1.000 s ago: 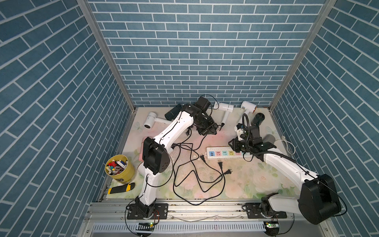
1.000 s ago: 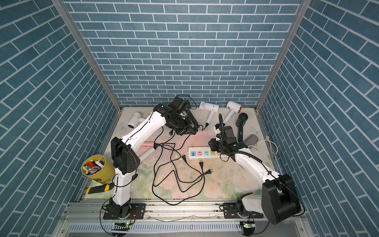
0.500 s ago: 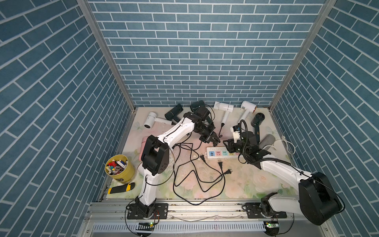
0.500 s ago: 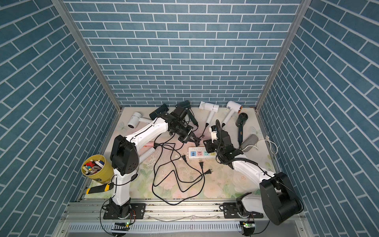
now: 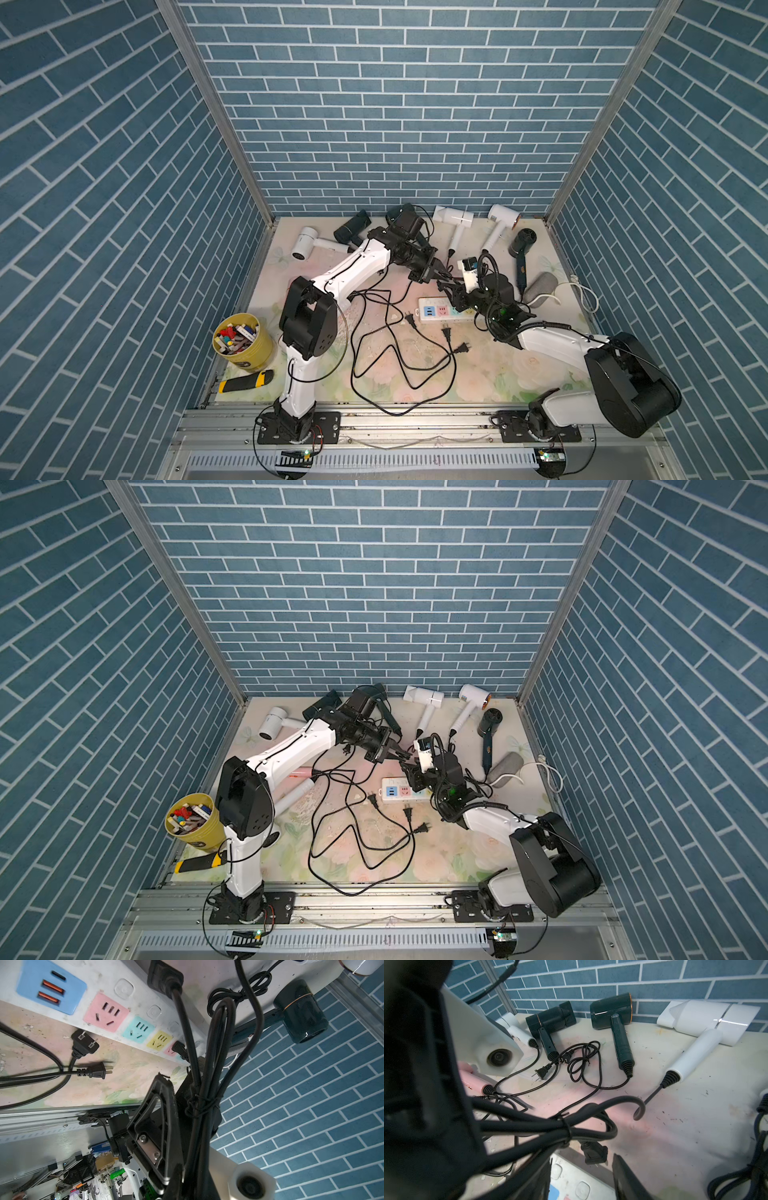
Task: Charge the blow dryers
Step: Pick up the plug from the center of the board.
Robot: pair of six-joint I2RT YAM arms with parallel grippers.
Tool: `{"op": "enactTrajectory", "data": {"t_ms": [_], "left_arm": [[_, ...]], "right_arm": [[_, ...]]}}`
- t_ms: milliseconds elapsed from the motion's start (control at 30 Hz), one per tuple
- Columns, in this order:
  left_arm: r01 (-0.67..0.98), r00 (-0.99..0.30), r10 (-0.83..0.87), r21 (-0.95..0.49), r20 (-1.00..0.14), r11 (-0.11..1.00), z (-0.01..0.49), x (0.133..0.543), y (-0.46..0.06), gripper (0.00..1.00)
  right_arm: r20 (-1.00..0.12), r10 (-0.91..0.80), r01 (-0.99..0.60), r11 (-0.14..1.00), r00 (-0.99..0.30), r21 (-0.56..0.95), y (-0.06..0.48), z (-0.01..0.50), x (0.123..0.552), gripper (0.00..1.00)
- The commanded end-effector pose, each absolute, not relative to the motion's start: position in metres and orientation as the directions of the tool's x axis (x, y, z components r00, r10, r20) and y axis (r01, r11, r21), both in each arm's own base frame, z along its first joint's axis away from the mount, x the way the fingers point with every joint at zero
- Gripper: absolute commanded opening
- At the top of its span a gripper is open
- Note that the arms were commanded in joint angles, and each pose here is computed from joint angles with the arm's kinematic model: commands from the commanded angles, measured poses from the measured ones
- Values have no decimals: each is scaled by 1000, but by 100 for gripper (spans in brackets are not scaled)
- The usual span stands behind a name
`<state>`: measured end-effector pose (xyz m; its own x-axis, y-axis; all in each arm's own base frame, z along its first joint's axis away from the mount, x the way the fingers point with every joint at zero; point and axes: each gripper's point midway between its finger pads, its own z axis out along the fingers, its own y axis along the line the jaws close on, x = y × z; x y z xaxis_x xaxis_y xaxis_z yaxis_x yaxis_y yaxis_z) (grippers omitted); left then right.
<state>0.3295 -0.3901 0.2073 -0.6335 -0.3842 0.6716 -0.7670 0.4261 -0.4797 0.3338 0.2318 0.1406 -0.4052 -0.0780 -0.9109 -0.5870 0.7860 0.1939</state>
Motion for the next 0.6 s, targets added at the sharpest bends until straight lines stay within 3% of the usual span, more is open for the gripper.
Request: {"op": "enactTrajectory", "data": {"t_ms": [0,100,367,567], "left_arm": [[-756,-649,-358,-518,672,400,233,327,-391,0],[-759,-646,-360,-517,673,395,235,327,-390,0],[-768,-636,-366,-512,680,384,237,325,-390,0],[-769,-636,-363,-516,681,378,240,325,-392,0]], "right_arm": [[-939,-120,-613,782,-323,111,229,141,332,52],[-939,-148,-620,780,-312,83,230,136,333,52],[-972,-108,-677,733,-209,64,247,138,341,40],[-985,-60,-677,733,-162,67,254,137,352,39]]}}
